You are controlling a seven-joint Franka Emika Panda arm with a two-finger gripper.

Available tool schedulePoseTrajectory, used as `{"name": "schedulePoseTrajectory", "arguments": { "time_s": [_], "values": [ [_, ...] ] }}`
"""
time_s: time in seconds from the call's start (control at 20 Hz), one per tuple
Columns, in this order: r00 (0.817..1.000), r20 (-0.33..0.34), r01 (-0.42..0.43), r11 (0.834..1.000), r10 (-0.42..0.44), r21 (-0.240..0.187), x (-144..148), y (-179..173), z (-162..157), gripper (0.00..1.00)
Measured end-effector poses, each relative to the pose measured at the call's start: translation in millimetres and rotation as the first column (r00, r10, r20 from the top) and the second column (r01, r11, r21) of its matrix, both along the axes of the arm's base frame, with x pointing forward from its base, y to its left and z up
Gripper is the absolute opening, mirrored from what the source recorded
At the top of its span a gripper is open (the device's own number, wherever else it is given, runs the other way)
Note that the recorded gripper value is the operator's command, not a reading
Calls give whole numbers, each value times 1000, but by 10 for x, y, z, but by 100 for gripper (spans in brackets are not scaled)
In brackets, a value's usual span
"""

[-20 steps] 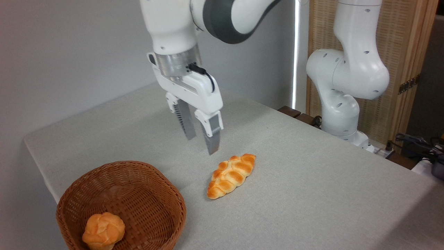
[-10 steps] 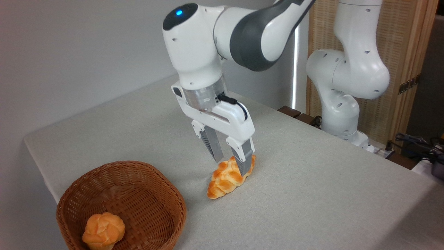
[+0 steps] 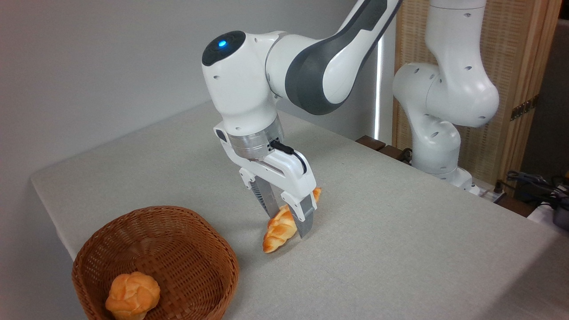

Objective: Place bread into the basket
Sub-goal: 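Close the gripper around the middle of the braided roll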

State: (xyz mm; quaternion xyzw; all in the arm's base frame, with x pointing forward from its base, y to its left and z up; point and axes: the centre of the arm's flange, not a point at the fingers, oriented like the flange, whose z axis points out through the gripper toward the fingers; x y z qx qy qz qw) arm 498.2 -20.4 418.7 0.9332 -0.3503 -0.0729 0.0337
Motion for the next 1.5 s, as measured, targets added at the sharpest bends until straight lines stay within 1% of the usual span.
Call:
{"name": "schedulePoseTrajectory", "arguments": {
  "time_s": [0.55, 0.8, 0.95, 1.25, 1.3, 1.35, 1.4, 1.45, 1.5],
  "values": [
    [998, 10, 62, 998, -62, -17, -16, -408, 4, 100],
    [997, 36, 63, 998, -63, -17, 38, -416, 75, 100],
    [996, 54, 71, 997, -70, -5, 89, -411, 40, 100],
    [997, 24, 73, 997, -73, 1, 151, -414, -188, 100],
    [997, 22, 73, 997, -73, 1, 155, -415, -200, 99],
    [997, 22, 73, 997, -73, 1, 158, -415, -202, 83],
    [997, 22, 73, 997, -73, 1, 161, -415, -200, 62],
    [997, 23, 73, 997, -73, 1, 163, -415, -197, 49],
    [997, 24, 73, 997, -73, 1, 166, -415, -192, 47]
  ]
}}
